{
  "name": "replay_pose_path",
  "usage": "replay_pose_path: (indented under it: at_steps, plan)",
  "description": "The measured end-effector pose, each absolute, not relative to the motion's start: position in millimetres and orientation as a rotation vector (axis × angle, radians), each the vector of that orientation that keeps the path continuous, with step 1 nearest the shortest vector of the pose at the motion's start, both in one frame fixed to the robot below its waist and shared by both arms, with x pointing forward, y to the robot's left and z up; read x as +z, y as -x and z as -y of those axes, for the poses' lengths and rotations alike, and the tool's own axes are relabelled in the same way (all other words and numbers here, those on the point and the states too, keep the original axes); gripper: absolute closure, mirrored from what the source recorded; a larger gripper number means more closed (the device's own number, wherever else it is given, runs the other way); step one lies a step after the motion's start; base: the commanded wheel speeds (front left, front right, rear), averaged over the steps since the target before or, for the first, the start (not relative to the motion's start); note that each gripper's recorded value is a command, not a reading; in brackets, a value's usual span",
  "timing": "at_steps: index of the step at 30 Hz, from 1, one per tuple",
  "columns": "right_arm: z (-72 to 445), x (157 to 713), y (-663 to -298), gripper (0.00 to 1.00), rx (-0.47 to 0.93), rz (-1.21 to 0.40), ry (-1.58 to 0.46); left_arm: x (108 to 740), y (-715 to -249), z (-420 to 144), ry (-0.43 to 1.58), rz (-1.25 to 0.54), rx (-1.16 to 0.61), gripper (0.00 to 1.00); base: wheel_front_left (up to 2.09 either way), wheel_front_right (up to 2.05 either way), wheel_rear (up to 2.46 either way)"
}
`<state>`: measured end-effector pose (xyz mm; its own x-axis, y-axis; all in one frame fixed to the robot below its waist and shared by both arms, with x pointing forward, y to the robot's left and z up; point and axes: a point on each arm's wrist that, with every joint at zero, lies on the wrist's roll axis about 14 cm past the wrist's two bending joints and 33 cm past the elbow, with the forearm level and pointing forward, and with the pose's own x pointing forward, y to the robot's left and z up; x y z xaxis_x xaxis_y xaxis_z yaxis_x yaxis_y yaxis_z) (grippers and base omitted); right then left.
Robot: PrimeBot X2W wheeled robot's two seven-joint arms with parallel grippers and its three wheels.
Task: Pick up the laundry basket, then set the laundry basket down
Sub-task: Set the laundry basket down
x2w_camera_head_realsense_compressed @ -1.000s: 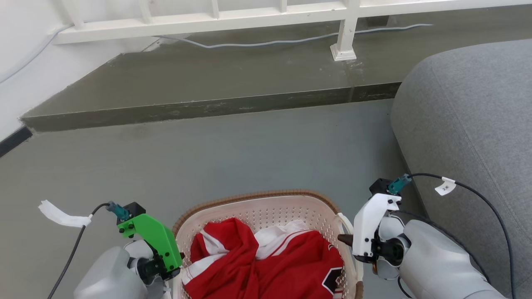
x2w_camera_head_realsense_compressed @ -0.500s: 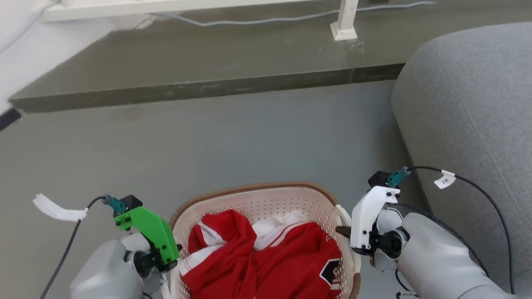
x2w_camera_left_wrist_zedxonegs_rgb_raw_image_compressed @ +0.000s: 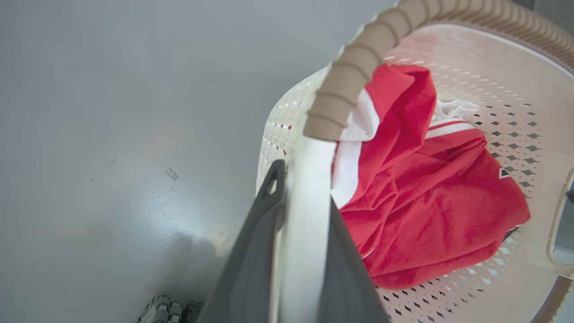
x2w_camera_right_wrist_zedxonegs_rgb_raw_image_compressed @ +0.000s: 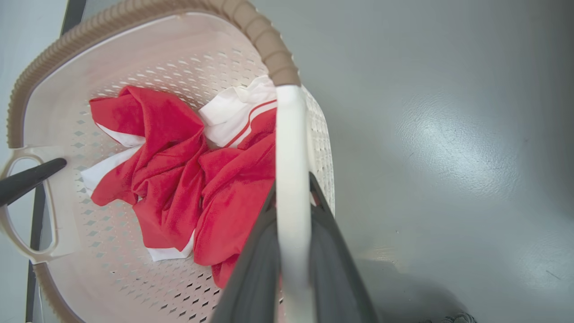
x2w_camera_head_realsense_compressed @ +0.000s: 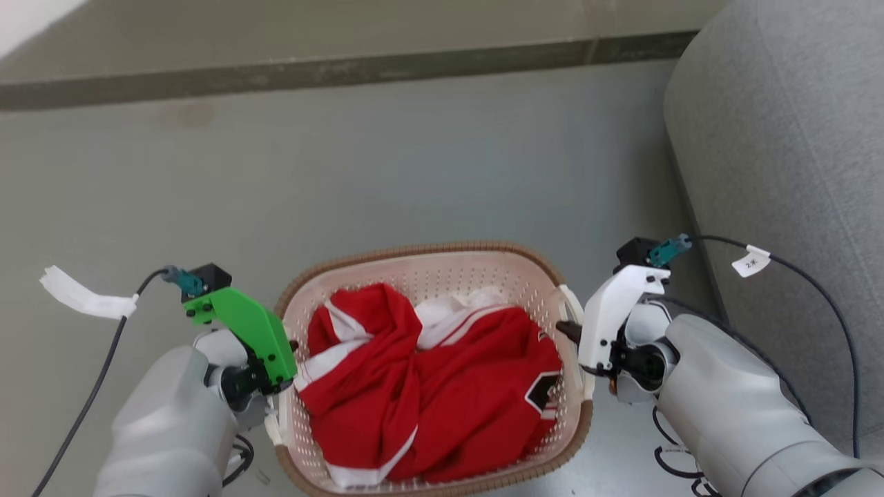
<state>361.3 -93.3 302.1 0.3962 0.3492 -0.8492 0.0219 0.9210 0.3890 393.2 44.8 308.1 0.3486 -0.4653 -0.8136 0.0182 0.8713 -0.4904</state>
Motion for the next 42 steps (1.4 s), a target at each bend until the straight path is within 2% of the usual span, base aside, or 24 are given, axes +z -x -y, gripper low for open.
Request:
replay_pose_path:
  at_steps: [29, 42]
  plan:
    - [92.3, 216.3, -424.0, 1.0, 0.198, -1.067, -0.279, 213.3, -449.8, -43.5, 0.409, -1.124, -0.302, 1.0, 0.0, 0.0, 0.0]
    - [93.9, 173.3, -424.7, 1.0, 0.187, -1.089, -0.267, 170.0, -454.1, -44.4, 0.376, -1.092, -0.298, 1.0, 0.0, 0.0, 0.0]
